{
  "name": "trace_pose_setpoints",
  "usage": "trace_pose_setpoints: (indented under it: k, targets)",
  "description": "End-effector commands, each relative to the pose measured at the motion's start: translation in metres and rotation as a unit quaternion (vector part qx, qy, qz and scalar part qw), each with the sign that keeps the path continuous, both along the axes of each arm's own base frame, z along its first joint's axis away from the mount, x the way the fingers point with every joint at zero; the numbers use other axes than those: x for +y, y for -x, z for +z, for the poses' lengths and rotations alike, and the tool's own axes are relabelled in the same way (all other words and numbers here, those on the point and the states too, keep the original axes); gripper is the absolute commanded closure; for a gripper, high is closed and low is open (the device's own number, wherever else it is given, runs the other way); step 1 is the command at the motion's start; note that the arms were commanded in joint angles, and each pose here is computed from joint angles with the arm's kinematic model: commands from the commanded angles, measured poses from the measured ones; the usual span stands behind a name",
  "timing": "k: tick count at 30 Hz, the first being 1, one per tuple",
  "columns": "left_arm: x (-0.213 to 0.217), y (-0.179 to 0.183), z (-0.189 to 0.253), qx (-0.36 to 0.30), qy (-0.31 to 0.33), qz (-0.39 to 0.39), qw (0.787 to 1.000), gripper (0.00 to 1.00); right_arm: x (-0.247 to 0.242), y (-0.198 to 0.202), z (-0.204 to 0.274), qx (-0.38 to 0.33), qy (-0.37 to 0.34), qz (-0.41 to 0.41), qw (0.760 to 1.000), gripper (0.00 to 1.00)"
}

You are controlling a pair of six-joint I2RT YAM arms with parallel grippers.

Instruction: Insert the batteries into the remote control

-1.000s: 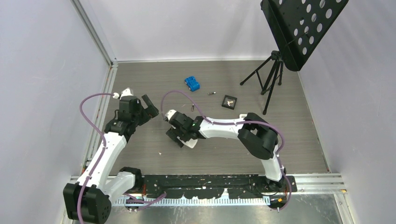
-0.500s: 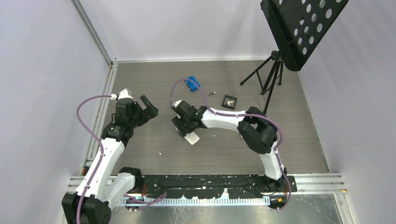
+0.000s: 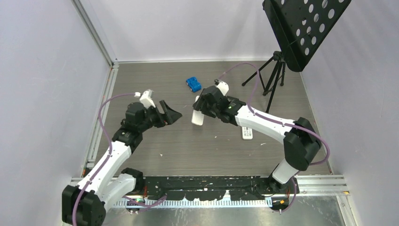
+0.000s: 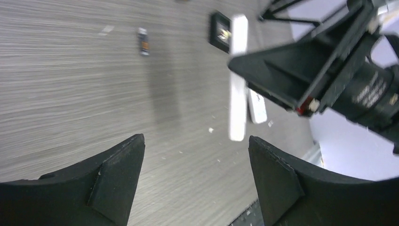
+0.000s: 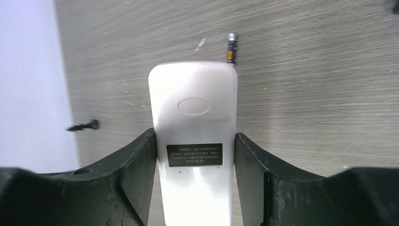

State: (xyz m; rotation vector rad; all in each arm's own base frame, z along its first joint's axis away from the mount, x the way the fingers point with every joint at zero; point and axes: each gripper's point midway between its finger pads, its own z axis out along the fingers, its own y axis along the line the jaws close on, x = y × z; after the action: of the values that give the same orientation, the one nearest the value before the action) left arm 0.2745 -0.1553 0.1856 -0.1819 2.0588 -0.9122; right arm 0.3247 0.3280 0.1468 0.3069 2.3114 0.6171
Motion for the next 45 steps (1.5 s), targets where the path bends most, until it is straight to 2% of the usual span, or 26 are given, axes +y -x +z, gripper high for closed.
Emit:
trace_pose_setpoints:
  k: [1, 4, 9, 15, 22, 23, 26, 27, 28, 30, 35, 38, 41, 45]
  targets:
    - [-0.055, 0.013, 0.031, -0.085, 0.038, -0.116, 0.989, 0.15, 0.012, -0.006, 0.045, -0.012, -0.134, -0.079, 0.988, 0.59]
    - [-0.079, 0.022, 0.032, -0.097, 0.04, -0.152, 0.983, 0.13, 0.016, -0.001, 0.057, 0.0, -0.176, -0.086, 0.981, 0.58]
    - [-0.085, 0.01, 0.026, -0.097, 0.035, -0.118, 0.988, 0.13, 0.021, 0.008, 0.068, 0.022, -0.234, -0.089, 0.968, 0.58]
    - [-0.093, 0.004, 0.03, -0.103, 0.05, -0.116, 0.987, 0.38, 0.026, 0.014, 0.076, 0.043, -0.267, -0.08, 0.959, 0.58]
    - [-0.108, 0.007, 0.017, -0.065, 0.067, -0.146, 0.985, 0.55, 0.026, 0.011, 0.077, 0.054, -0.291, -0.077, 0.952, 0.58]
    - [-0.109, 0.007, 0.017, -0.063, 0.068, -0.149, 0.984, 0.61, 0.025, 0.01, 0.076, 0.054, -0.294, -0.076, 0.951, 0.56]
    - [-0.11, 0.008, 0.017, -0.068, 0.067, -0.157, 0.983, 0.82, 0.018, 0.007, 0.076, 0.048, -0.29, -0.066, 0.954, 0.37]
    - [-0.11, 0.007, 0.017, -0.071, 0.064, -0.156, 0.983, 0.93, 0.012, 0.006, 0.076, 0.041, -0.282, -0.062, 0.956, 0.32]
    - [-0.109, 0.007, 0.017, -0.074, 0.06, -0.157, 0.983, 0.99, 0.005, 0.004, 0.075, 0.033, -0.274, -0.058, 0.96, 0.27]
    - [-0.11, 0.008, 0.019, -0.083, 0.052, -0.166, 0.981, 1.0, -0.011, 0.004, 0.08, 0.009, -0.257, -0.036, 0.966, 0.2]
    - [-0.122, 0.026, 0.031, -0.101, 0.051, -0.258, 0.96, 1.0, -0.036, 0.018, 0.099, -0.089, -0.208, 0.088, 0.97, 0.13]
    - [-0.133, 0.048, 0.042, -0.104, 0.069, -0.342, 0.931, 1.0, -0.038, 0.045, 0.103, -0.146, -0.165, 0.198, 0.955, 0.12]
    - [-0.137, 0.065, 0.051, -0.102, 0.082, -0.403, 0.906, 1.0, -0.04, 0.074, 0.094, -0.157, -0.135, 0.282, 0.937, 0.12]
    - [-0.138, 0.084, 0.057, -0.087, 0.094, -0.459, 0.879, 1.0, -0.04, 0.103, 0.092, -0.162, -0.155, 0.339, 0.914, 0.15]
